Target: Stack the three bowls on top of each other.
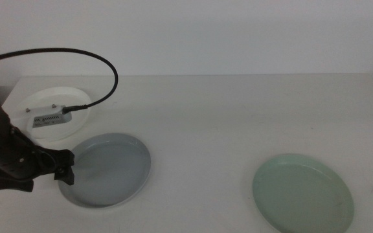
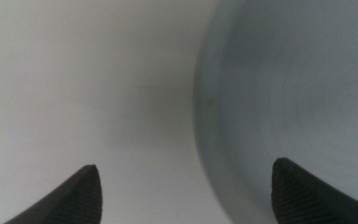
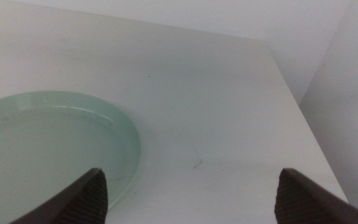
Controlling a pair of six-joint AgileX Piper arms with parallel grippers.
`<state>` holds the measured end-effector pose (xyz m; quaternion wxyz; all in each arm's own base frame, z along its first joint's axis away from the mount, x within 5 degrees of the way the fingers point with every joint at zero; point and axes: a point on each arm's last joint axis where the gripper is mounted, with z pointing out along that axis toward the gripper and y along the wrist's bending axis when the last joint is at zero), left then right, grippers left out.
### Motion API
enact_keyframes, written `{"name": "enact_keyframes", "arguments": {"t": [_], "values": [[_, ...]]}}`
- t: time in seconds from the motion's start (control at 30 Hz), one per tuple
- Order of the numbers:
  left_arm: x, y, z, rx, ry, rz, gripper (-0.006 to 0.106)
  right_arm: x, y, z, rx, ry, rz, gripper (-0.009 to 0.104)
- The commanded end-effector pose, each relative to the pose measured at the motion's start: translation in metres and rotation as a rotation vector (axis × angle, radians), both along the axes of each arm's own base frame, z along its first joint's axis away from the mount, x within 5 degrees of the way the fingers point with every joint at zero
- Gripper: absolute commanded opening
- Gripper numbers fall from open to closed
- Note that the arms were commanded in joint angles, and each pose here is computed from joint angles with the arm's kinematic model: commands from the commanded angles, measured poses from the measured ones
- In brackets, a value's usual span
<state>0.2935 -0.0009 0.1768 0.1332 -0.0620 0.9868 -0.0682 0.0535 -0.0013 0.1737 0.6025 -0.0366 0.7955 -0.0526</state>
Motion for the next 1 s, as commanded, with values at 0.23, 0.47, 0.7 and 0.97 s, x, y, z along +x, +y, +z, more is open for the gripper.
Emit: {"name": "enact_keyframes", "arguments": {"t": [0.23,0.47,0.7,0.97], "values": [[0.015,0.000,-0.005,0.004,-0.058,-0.010,0.105,0.000,-0.001,0.011,-0.029,-0.112,-0.012,0.094],[0.017,0.000,-0.010,-0.001,-0.049,-0.004,0.079,0.000,-0.001,0.011,-0.029,-0.112,-0.012,0.094],[0.018,-0.003,-0.009,-0.040,-0.058,0.035,0.030,0.000,-0.001,0.011,-0.029,-0.112,-0.012,0.094],[0.015,-0.005,-0.001,-0.066,-0.059,0.047,0.000,0.000,-0.001,0.011,-0.029,-0.112,-0.012,0.094]]}}
